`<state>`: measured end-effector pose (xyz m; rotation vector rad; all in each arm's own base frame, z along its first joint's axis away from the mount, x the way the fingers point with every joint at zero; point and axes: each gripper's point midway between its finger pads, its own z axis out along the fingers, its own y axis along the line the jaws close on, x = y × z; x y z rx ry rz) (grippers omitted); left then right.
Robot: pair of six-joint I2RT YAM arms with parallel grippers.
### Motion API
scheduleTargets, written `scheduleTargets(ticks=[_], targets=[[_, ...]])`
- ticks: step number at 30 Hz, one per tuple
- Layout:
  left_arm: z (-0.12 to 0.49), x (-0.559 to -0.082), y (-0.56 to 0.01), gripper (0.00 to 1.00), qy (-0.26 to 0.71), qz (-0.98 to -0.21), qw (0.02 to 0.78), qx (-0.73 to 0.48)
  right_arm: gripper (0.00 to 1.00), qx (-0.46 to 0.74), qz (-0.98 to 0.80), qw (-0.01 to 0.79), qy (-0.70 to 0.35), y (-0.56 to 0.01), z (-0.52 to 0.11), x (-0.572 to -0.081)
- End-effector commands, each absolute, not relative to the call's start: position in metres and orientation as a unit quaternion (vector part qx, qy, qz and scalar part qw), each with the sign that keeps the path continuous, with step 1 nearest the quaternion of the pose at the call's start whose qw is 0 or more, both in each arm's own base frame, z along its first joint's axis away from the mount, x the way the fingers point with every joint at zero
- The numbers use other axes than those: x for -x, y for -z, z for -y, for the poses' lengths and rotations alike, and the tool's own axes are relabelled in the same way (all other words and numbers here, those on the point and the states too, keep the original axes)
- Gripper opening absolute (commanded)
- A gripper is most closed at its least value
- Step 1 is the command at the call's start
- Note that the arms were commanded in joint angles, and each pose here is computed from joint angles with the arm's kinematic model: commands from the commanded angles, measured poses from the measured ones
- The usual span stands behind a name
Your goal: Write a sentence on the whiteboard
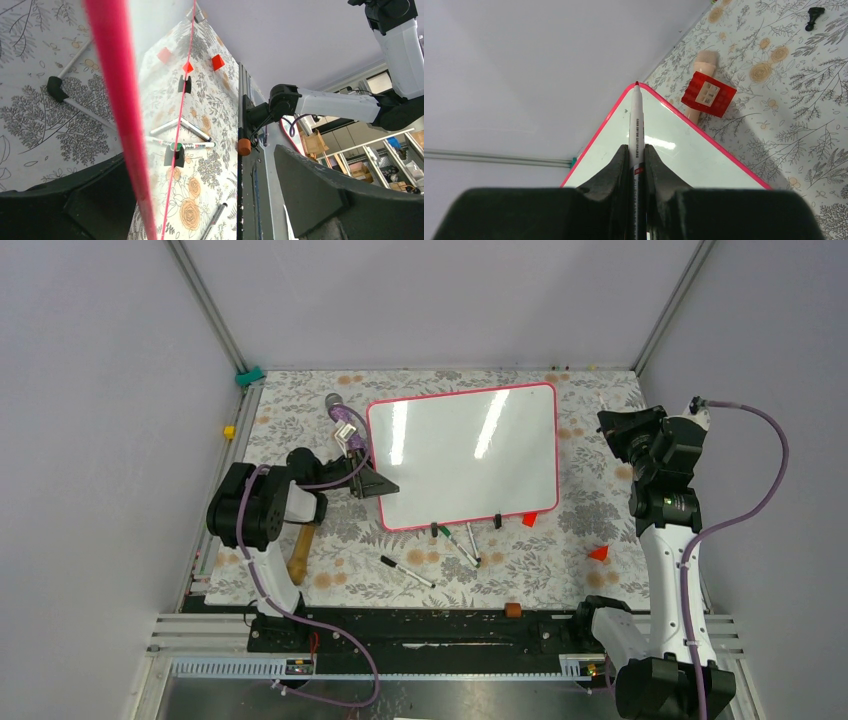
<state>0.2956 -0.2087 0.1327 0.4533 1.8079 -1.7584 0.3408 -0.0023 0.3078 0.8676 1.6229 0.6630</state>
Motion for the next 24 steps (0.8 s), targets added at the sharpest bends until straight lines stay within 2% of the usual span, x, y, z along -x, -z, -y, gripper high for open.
scheduleTargets(ticks=[1,11,24], targets=[[0.208,-0.291,-0.159,0.99,0.649,-0.65,0.329,-0.217,0.0,-0.349,-0.681,0.569,-0.301,-0.324,-0.005,-0.339],[0.213,-0.284,-0.165,0.99,0.649,-0.643,0.332,-0.234,0.0,-0.299,-0.709,0.569,-0.29,-0.337,-0.028,-0.339],[0.214,-0.298,-0.15,0.99,0.656,-0.661,0.313,-0.185,0.0,-0.165,-0.741,0.583,-0.29,-0.365,-0.103,-0.33]])
